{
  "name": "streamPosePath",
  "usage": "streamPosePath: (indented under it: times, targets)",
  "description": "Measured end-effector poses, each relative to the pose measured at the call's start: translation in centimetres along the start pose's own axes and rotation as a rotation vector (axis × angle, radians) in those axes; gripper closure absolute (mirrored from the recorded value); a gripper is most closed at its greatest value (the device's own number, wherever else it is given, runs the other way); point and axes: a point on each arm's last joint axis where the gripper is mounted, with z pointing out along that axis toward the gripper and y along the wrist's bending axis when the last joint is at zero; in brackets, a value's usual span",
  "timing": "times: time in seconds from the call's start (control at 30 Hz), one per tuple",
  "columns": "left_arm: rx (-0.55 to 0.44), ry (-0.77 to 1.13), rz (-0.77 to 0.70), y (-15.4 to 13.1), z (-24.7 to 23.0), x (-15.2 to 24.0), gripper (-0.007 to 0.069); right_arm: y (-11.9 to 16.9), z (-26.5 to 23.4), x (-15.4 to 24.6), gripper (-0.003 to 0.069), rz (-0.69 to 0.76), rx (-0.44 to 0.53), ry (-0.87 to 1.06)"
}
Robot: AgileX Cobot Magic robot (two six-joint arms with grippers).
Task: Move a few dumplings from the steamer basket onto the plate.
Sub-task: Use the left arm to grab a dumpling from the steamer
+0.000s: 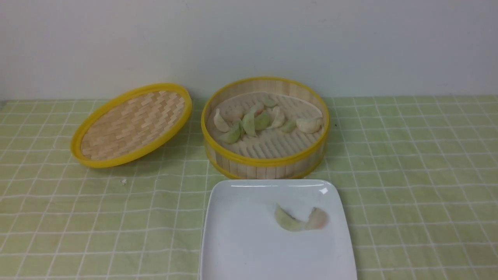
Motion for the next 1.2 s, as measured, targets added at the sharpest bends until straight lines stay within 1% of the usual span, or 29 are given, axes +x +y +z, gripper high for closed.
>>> streamPosePath:
  times: [0.07,0.1,0.13,0.17,0.2,0.23,0.27,0.3,0.37,0.43,0.53,0.6,0.67,0.73,0.8,0.83,0.87,0.97,1.1,1.2]
  targets:
    - [-0.036,0.149,0.045,-1.4,1.5,-1.2,0.0631,0.0,0.0,-0.2,0.0673,0.025,-0.002,-0.019]
    - [-0.075,0.281,0.086,-2.1,3.1,-1.6,0.0631,0.1,0.0,-0.2,0.0673,0.046,-0.001,-0.016]
    - [-0.073,0.291,0.087,-2.3,3.0,-1.9,0.0631,0.1,0.0,-0.2,0.0673,0.046,-0.002,-0.013]
    - [-0.114,0.475,0.161,-2.9,5.2,-2.1,0.0631,1.1,0.0,-0.8,0.0673,0.055,-0.022,0.025]
    - [-0.128,0.586,0.202,-3.2,6.4,-2.1,0.0631,2.1,0.0,-1.4,0.0673,0.039,-0.044,0.066]
    - [-0.128,0.615,0.212,-3.4,6.6,-2.3,0.0631,2.1,0.0,-1.4,0.0673,0.039,-0.044,0.066]
    - [-0.138,0.778,0.260,-3.3,8.8,-1.7,0.0631,3.8,-0.1,-2.5,0.0673,-0.005,-0.079,0.107]
    - [-0.135,0.874,0.280,-3.2,10.2,-1.2,0.0631,5.3,-0.1,-3.6,0.0673,-0.057,-0.102,0.155]
    - [-0.112,1.030,0.300,-2.7,13.0,0.1,0.0631,7.6,0.1,-5.2,0.0673,-0.138,-0.114,0.271]
    - [-0.072,1.134,0.307,-2.0,15.9,1.7,0.0631,9.7,0.7,-6.4,0.0673,-0.216,-0.109,0.420]
    - [-0.018,1.227,0.317,-1.4,19.5,4.1,0.0631,12.0,2.1,-7.7,0.0673,-0.343,-0.104,0.619]
    - [0.007,1.273,0.330,-1.2,21.3,5.5,0.0631,12.9,3.0,-8.0,0.0673,-0.419,-0.103,0.749]
    - [0.034,1.311,0.357,-1.4,23.3,7.1,0.0631,13.5,3.9,-8.4,0.0673,-0.475,-0.114,0.823]
    - [0.059,1.369,0.401,-1.6,25.7,9.7,0.0631,13.8,4.9,-8.3,0.0673,-0.506,-0.110,0.902]
    - [0.078,1.386,0.437,-2.0,27.2,11.0,0.0631,13.8,5.5,-8.2,0.0673,-0.509,-0.108,0.938]
    - [0.086,1.411,0.456,-1.9,28.6,12.7,0.0631,13.8,5.8,-8.0,0.0673,-0.503,-0.106,0.958]
    - [0.093,1.409,0.466,-2.1,29.0,12.9,0.0631,13.7,5.9,-7.9,0.0673,-0.502,-0.105,0.967]
    - [0.108,1.435,0.503,-1.9,31.2,15.6,0.0631,13.7,5.9,-7.7,0.0673,-0.497,-0.107,0.983]
    - [0.146,1.453,0.635,-1.4,34.0,19.3,0.0630,13.8,5.9,-7.7,0.0673,-0.493,-0.109,0.987]
    - [0.149,1.457,0.681,-1.1,35.0,21.3,0.0617,13.8,5.9,-7.7,0.0673,-0.492,-0.109,0.987]
